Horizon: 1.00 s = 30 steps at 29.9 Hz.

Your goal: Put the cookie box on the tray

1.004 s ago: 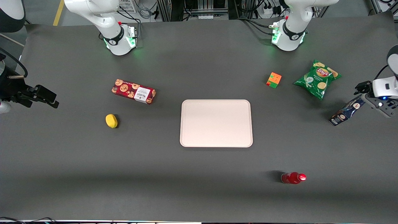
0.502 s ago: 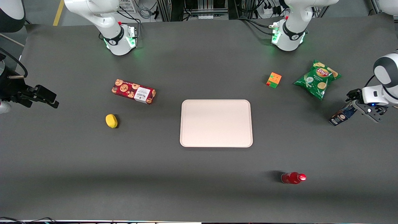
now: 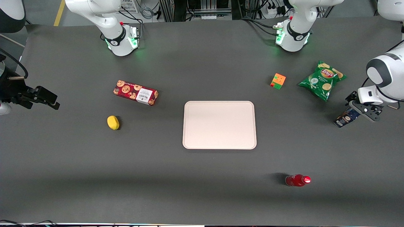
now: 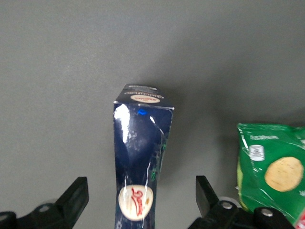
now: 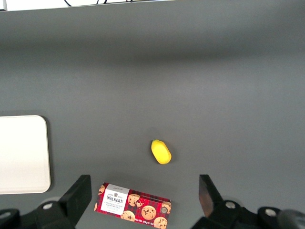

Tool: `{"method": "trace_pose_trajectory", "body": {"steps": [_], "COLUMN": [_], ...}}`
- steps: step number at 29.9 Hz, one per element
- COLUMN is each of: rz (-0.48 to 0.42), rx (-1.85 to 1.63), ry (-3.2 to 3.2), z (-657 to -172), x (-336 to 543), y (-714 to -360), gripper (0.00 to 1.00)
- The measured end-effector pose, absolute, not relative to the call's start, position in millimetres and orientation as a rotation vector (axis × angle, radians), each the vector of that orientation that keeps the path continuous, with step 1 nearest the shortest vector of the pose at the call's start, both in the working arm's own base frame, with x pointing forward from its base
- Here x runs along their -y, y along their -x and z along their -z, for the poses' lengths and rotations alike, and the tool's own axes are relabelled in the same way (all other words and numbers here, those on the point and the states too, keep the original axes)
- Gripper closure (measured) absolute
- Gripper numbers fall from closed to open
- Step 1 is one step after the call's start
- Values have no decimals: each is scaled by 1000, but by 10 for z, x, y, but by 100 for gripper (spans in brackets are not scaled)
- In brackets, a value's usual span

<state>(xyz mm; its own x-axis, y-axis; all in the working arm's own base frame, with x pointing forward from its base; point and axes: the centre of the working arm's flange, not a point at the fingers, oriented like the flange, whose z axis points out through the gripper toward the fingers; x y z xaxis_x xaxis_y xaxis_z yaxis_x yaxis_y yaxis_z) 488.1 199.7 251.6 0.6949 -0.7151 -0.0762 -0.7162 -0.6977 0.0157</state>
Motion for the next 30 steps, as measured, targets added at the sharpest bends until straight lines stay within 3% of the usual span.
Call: {"method": "trace_pose_trajectory", "body": {"steps": [7,8,11,20,30], "rz": [-108,-108,-106,-129,-225], "rx": [-1207,-1207,-1208,-1211,-1086], "ry": [2883,2883,2882,2929,3080], "z": [-2518,-2518,-2524,-2846,-4402], "x": [-2000,-2000,-2001,-2016,-1972], "y": [-4885,-4885,-4891,-5084,-5480], "gripper": [60,70,82,86,86]}}
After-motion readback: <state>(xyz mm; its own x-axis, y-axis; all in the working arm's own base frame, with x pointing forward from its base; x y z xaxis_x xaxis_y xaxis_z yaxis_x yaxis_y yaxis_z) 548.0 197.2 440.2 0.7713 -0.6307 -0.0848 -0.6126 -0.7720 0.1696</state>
